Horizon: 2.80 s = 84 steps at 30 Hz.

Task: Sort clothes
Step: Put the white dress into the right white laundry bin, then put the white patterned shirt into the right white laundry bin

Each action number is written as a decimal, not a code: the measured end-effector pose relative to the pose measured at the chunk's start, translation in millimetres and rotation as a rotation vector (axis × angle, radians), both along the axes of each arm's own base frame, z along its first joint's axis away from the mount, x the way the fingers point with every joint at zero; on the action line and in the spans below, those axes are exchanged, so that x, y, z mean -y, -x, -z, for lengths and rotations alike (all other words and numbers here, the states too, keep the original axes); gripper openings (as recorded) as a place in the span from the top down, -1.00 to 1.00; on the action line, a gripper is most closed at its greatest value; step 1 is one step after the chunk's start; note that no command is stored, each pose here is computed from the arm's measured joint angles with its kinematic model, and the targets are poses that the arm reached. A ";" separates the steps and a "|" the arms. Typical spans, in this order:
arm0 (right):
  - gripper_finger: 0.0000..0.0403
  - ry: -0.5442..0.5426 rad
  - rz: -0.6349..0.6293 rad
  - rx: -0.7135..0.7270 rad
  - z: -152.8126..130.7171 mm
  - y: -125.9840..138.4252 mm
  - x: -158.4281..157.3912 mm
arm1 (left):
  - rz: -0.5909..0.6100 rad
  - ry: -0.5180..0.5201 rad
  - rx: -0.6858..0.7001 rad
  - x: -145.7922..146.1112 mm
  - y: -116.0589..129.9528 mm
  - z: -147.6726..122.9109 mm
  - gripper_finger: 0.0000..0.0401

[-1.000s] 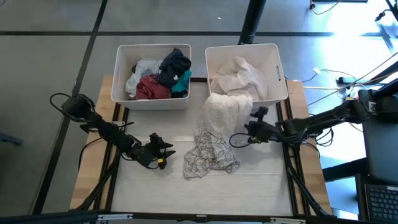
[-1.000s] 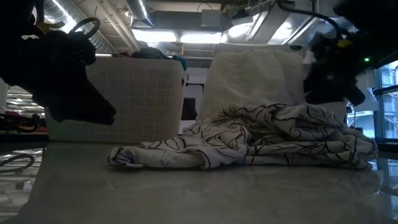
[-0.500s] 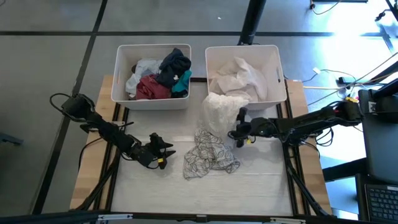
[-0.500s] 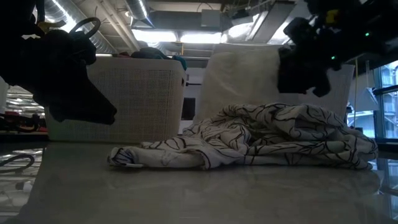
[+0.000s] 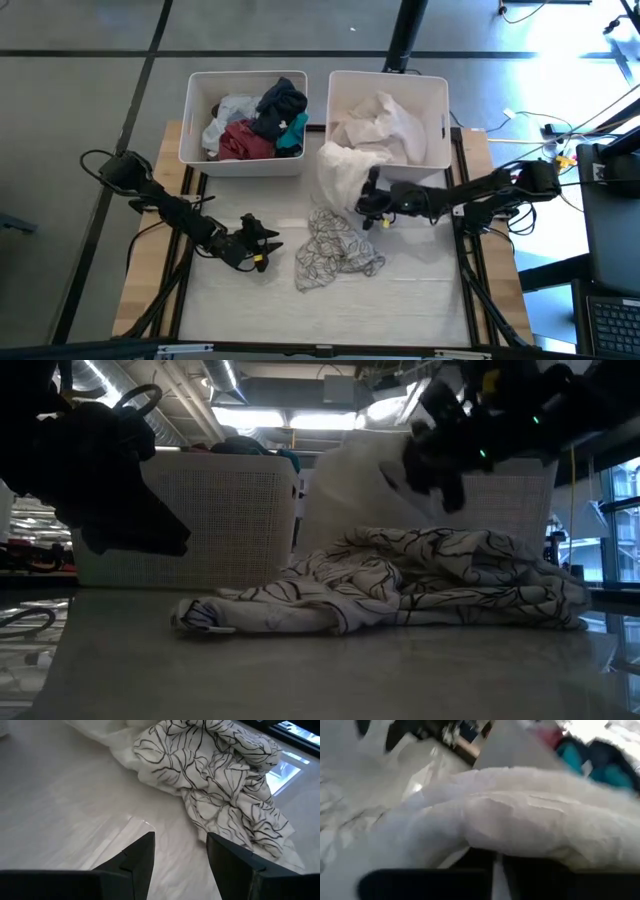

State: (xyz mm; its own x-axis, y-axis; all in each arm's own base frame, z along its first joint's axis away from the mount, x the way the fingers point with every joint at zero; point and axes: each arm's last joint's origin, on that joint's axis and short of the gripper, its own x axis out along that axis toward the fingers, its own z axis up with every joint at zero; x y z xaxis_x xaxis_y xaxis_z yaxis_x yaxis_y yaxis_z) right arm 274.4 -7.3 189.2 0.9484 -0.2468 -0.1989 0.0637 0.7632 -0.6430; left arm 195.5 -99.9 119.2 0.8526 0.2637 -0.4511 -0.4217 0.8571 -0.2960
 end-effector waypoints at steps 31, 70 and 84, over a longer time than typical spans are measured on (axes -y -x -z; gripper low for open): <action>0.97 0.812 0.761 0.219 -381.7 87.1 93.2 | 0.000 -0.001 -0.001 0.0 0.1 0.1 0.16; 0.58 -0.272 0.546 -0.861 -181.5 -8.4 209.1 | 0.003 0.002 0.013 0.5 -0.8 -1.3 0.16; -0.34 -0.213 0.419 -0.746 -254.1 21.6 126.1 | 0.004 0.006 0.016 0.6 -1.0 -1.5 0.16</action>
